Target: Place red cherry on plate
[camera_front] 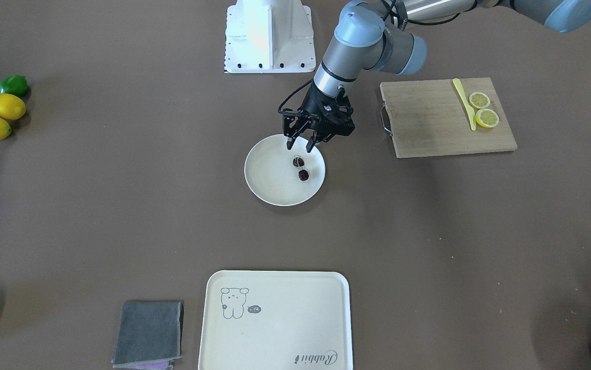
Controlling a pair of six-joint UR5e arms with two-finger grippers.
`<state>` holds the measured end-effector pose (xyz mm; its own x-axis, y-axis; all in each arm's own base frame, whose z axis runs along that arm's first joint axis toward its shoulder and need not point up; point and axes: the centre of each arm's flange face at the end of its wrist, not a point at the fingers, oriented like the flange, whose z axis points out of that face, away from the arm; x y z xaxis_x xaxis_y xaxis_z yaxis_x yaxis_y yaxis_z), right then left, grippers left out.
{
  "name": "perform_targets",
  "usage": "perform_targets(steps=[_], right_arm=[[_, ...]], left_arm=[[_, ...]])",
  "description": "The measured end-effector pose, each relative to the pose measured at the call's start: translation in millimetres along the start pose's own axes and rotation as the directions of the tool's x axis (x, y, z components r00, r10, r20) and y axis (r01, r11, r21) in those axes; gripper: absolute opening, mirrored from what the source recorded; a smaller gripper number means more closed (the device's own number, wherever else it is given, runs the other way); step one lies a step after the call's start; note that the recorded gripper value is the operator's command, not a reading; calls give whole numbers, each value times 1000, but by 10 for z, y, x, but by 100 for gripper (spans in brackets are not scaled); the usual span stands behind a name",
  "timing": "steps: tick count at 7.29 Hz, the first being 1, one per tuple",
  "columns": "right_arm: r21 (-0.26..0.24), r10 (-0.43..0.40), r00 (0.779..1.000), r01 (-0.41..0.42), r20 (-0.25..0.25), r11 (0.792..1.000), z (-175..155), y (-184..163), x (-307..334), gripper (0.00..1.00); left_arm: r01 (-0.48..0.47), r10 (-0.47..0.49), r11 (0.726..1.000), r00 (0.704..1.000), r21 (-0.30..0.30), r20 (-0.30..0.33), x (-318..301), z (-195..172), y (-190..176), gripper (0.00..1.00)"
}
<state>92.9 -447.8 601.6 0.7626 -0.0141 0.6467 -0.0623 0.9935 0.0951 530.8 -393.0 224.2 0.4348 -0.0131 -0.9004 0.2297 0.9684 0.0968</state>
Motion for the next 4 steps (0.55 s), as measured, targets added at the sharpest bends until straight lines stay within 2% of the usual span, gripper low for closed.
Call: perform_targets(steps=[2,3,4], right_arm=[[-18,15,1000,-15,2,1000,74,65,58,100],[-27,22,1000,-22,3,999,104,78,80,100],[-39,31,1000,-30,6,999,141,88,98,100]], left_arm=[[-48,53,998,991,-49,125,-160,-545,-461,98],[-100,116,991,973,-87,200,-398,-904,-834,98],[-175,206,975,940,-136,271,-762,-1311,-1196,98]])
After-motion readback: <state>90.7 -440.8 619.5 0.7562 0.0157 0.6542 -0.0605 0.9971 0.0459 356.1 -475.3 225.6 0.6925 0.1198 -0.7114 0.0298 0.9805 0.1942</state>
